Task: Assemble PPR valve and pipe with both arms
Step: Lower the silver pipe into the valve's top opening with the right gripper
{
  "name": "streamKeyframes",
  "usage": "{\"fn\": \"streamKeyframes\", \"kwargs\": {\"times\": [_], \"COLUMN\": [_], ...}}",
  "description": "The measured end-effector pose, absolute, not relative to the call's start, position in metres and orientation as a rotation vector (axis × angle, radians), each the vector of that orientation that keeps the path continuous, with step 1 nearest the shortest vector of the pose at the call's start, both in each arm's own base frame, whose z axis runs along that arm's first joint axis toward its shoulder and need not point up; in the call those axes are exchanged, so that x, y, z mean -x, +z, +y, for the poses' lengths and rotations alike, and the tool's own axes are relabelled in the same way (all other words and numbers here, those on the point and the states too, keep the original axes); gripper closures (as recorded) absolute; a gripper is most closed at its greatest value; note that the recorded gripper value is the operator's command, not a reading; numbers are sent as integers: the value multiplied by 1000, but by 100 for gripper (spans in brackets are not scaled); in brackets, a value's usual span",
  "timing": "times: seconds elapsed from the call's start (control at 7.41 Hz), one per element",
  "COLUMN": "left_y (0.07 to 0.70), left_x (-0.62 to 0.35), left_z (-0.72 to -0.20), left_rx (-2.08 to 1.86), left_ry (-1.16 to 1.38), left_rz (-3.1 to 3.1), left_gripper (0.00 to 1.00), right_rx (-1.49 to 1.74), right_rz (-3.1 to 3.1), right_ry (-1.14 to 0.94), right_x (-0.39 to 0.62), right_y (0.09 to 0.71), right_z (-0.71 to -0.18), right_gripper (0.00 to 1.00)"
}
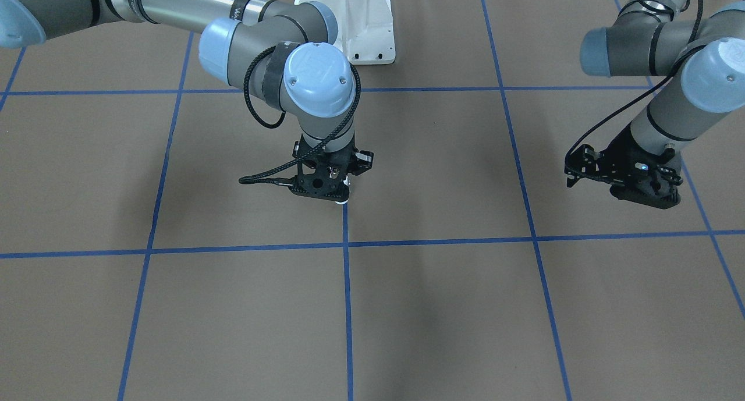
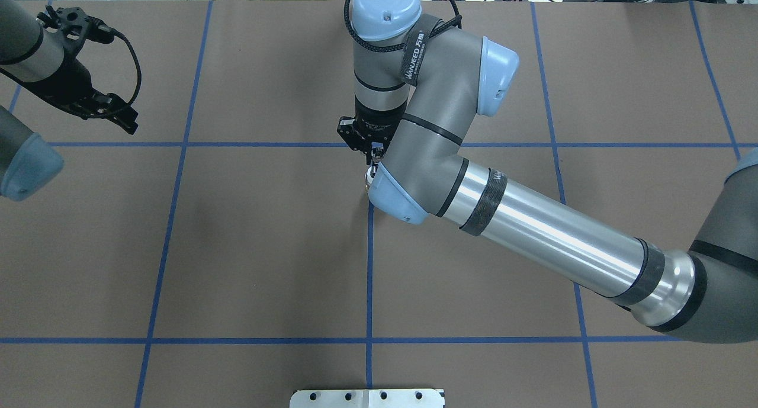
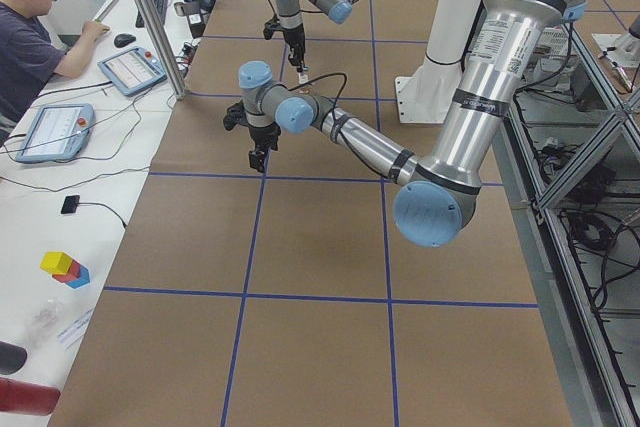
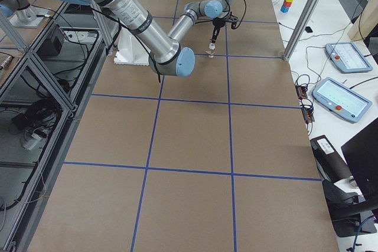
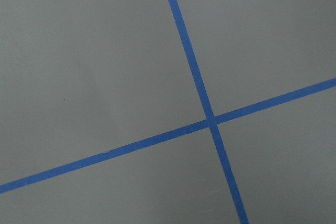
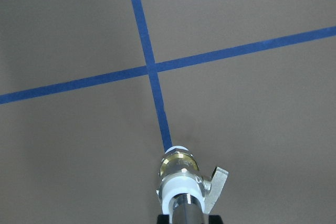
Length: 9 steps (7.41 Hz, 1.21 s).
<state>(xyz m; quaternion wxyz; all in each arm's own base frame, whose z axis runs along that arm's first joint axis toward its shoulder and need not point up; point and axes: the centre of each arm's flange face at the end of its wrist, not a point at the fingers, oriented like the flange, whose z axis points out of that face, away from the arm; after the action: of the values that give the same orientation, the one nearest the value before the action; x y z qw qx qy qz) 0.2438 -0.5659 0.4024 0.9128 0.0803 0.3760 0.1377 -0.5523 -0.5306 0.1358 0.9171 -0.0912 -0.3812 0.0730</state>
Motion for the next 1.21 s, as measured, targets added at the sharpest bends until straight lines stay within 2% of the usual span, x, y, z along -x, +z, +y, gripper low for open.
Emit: {"fn": "streamKeyframes", "kwargs": {"times": [1.21], "left_y": [405], "left_x": [-246], "left_z": [-568], "left_rx": [-158], "left_ry": [282], "left_rz": [772], "left_gripper": [0], "right_rx": [185], "right_rz": [-801], "right_ry": [143], "right_x": [553], "right_y": [132], "right_z": [-529], "right_gripper": [100]}}
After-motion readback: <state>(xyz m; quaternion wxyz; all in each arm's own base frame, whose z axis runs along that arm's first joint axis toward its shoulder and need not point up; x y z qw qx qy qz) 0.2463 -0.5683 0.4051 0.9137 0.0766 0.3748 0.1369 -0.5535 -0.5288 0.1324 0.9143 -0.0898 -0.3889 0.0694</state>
